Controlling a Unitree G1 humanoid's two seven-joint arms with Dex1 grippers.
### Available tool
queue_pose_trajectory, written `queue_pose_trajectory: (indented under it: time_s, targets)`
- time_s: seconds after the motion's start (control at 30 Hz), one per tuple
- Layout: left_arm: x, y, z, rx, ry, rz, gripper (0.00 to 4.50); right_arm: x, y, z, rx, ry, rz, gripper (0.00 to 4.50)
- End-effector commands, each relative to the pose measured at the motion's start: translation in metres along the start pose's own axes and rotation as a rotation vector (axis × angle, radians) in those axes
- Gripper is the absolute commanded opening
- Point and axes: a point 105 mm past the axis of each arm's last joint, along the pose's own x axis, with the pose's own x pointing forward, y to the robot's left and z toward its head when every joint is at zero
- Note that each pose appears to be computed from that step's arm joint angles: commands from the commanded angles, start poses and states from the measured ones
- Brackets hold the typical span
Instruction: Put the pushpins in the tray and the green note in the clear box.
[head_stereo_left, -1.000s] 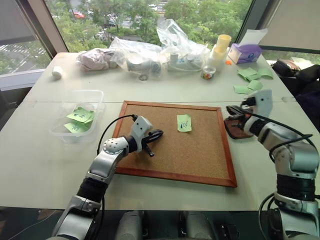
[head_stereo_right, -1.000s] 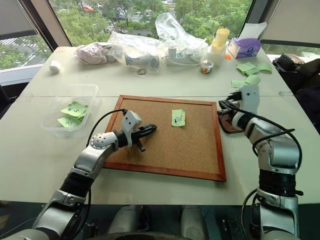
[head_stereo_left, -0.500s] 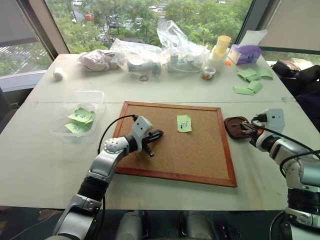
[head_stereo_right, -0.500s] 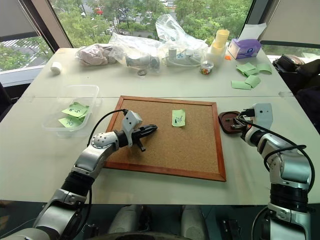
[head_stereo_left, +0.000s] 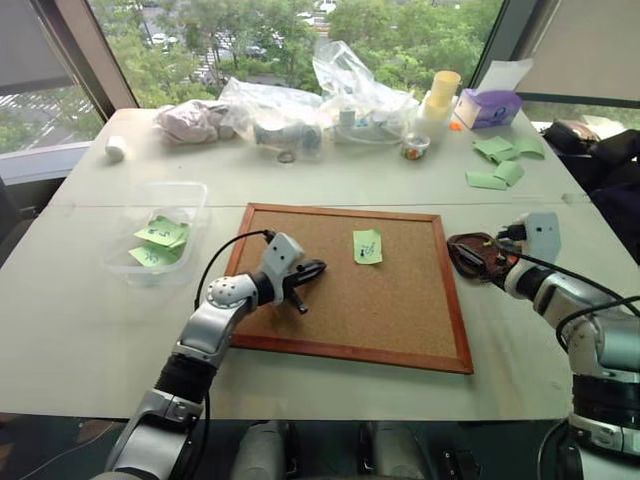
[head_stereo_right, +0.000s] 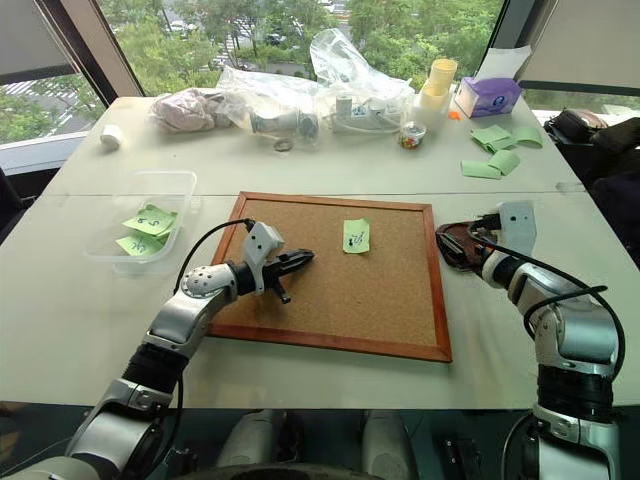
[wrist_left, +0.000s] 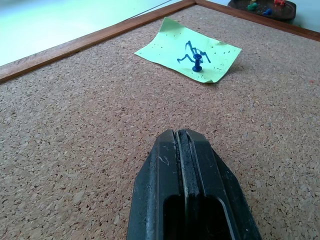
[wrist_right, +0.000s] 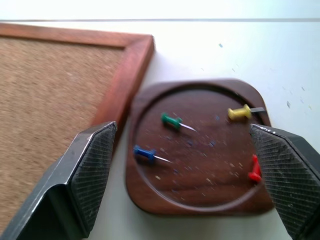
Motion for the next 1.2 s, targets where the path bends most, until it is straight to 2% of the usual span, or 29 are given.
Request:
queue_pose_trajectory:
  time_s: [0.03,0.17,0.33,0.53,0.7,0.8,1.0,1.03,1.07,1.2]
  targets:
    - [-0.004,-0.005,-0.04,-0.059,0.134,0.001,0.0,0.004,0.049,0.027,-0.081,-0.082,0.178,4.47]
    - [-0.004,-0.005,-0.038,-0.056,0.131,0.003,0.0,0.016,0.091,0.03,-0.122,-0.093,0.299,4.47]
    - [-0.004,-0.004,-0.035,-0.053,0.126,0.007,0.0,0.033,0.126,0.021,-0.173,-0.08,0.39,4.47]
    - [-0.007,-0.001,-0.035,-0.051,0.124,0.021,0.0,0.053,0.142,0.008,-0.206,-0.056,0.415,4.47]
    - [-0.009,0.001,-0.035,-0.052,0.126,0.037,0.0,0.064,0.142,-0.003,-0.205,-0.031,0.408,4.47]
    - [-0.01,0.0,-0.035,-0.05,0.126,0.04,0.0,0.069,0.137,-0.012,-0.199,-0.004,0.392,3.7]
    - [-0.01,-0.001,-0.035,-0.052,0.126,0.04,0.0,0.072,0.134,-0.019,-0.218,0.01,0.38,0.88]
    - [-0.01,-0.001,-0.035,-0.052,0.126,0.04,0.0,0.071,0.134,-0.019,-0.229,0.009,0.379,0.25]
    - [-0.01,-0.001,-0.035,-0.052,0.126,0.04,0.0,0.071,0.134,-0.019,-0.239,0.008,0.379,0.06]
    - [-0.009,-0.001,-0.036,-0.054,0.127,0.039,0.0,0.065,0.134,-0.005,-0.283,-0.044,0.369,0.06]
